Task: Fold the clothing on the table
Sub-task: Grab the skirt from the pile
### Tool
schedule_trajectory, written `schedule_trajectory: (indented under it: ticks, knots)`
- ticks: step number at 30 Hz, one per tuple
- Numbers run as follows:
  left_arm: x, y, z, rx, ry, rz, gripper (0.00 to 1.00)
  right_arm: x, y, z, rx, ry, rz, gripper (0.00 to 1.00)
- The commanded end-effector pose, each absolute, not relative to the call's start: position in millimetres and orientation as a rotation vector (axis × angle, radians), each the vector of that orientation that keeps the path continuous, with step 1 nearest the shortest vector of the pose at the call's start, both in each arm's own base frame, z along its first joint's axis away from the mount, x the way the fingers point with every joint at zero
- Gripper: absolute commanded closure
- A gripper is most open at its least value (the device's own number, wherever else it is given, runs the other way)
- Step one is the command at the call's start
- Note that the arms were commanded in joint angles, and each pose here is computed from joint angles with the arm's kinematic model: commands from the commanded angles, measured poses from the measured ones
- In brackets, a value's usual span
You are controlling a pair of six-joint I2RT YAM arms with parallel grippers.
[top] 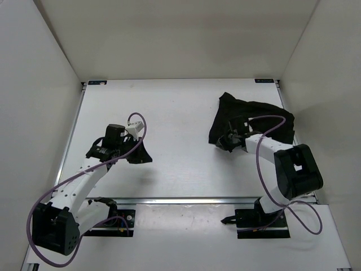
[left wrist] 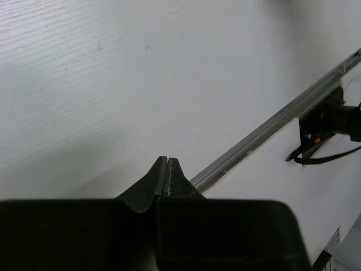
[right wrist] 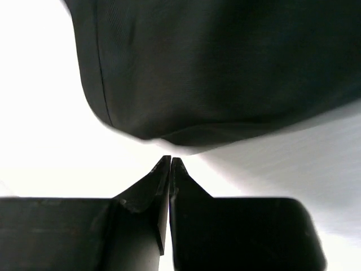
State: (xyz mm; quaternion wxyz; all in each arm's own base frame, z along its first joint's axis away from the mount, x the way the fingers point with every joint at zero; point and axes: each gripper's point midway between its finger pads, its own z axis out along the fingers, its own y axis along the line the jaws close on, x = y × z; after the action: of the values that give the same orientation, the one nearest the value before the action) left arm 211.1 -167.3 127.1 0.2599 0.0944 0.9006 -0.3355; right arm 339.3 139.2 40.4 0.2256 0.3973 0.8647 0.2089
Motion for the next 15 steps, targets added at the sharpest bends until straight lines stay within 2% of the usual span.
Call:
schedule_trajectory:
  ticks: [1,3,6,8,9,12,13,14,15]
  knots:
    - [219.5,-159.8,136.0,0.257,2.423,-0.872,1.0,325.5,188.1,63.6,0.777,2.468,0.693,1.0]
    - [223.3,-151.0,139.3,0.262,2.438,-0.786,0.99,306.8,210.8,70.0,0.604,2.537,0.698,1.0]
    - [235.2,-141.0,152.3,0.259,2.416,-0.688,0.93,261.5,229.2,72.5,0.417,2.649,0.672,1.0]
    - [241.2,-138.3,154.4,0.243,2.409,-0.681,0.97,227.1,217.3,62.0,0.384,2.719,0.625,1.0]
    - [242.5,-143.6,156.6,0.25,2.399,-0.707,0.93,213.3,205.6,61.3,0.394,2.72,0.605,1.0]
    - [243.5,-154.6,150.1,0.239,2.41,-0.768,0.66,207.9,171.1,59.1,0.583,2.612,0.705,1.0]
    - [240.5,-158.1,145.8,0.231,2.425,-0.795,0.63,215.2,158.5,68.9,0.66,2.538,0.764,0.97]
    - [241.4,-163.5,149.2,0.246,2.406,-0.822,0.55,218.6,146.8,61.8,0.765,2.486,0.788,0.84]
    - [243.1,-165.3,149.7,0.23,2.4,-0.827,0.48,221.1,141.4,62.1,0.822,2.424,0.817,0.79]
